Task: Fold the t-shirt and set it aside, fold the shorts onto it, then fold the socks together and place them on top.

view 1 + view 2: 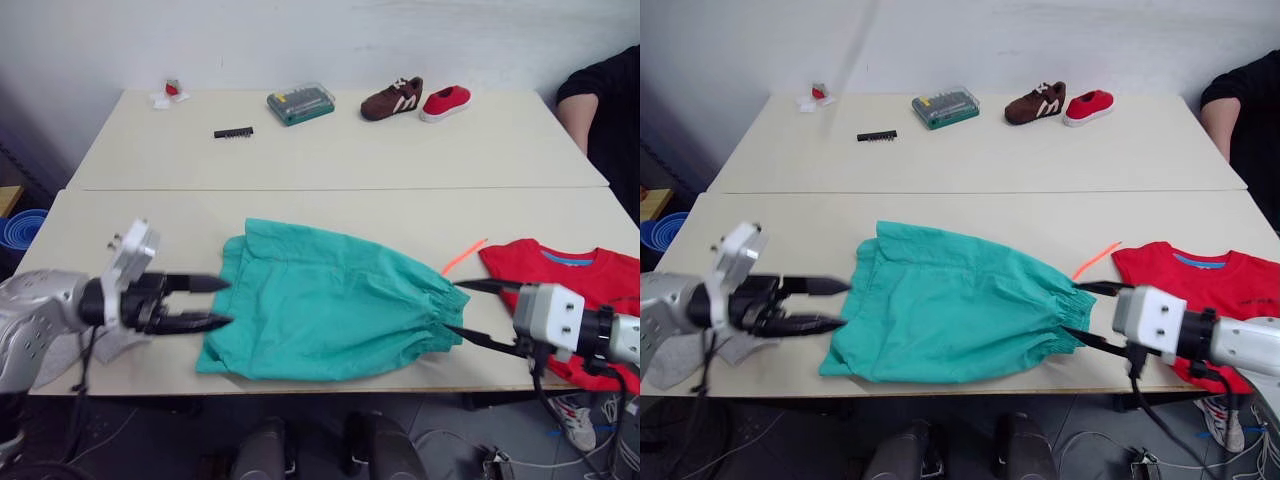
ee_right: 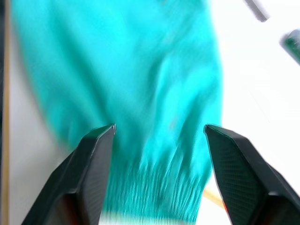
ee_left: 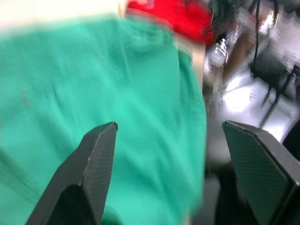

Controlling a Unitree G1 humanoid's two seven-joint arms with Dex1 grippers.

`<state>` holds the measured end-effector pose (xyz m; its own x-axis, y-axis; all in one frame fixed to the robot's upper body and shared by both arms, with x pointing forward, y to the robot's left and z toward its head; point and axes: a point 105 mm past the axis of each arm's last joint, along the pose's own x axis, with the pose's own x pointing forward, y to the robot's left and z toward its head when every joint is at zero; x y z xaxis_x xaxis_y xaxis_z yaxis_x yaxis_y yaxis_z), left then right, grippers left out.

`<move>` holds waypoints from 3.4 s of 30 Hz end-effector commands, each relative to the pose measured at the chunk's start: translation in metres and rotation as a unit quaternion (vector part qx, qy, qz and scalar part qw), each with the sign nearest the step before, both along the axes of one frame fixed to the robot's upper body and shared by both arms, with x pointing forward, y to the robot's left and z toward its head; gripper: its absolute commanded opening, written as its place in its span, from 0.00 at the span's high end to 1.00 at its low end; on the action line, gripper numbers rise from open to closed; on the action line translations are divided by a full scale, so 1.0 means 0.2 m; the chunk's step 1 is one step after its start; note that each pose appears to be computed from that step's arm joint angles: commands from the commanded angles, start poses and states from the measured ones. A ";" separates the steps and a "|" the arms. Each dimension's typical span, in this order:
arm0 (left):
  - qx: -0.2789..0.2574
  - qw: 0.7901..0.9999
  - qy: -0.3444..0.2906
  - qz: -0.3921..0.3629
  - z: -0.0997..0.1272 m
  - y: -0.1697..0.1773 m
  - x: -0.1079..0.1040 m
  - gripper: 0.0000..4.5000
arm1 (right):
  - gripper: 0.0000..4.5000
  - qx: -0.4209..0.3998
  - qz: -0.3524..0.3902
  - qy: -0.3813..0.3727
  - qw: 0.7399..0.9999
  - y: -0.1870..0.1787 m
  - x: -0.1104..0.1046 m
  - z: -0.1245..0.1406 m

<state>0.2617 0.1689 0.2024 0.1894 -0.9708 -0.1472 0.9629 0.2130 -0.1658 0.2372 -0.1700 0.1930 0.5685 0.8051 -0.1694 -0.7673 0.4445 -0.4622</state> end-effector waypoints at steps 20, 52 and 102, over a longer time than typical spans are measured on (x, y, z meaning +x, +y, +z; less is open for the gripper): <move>0.217 0.975 -0.048 0.025 -0.65 -0.15 0.28 1.00 | 1.00 -0.053 -0.158 0.066 0.984 0.02 0.24 -0.45; 0.207 0.961 -0.110 0.145 -0.45 -0.15 0.64 1.00 | 1.00 -0.077 -0.107 0.092 0.987 0.11 0.11 -0.47; 0.141 0.983 -0.116 -0.033 -0.51 -0.49 0.36 1.00 | 0.92 0.264 -0.363 0.240 0.861 -0.15 -0.11 -0.37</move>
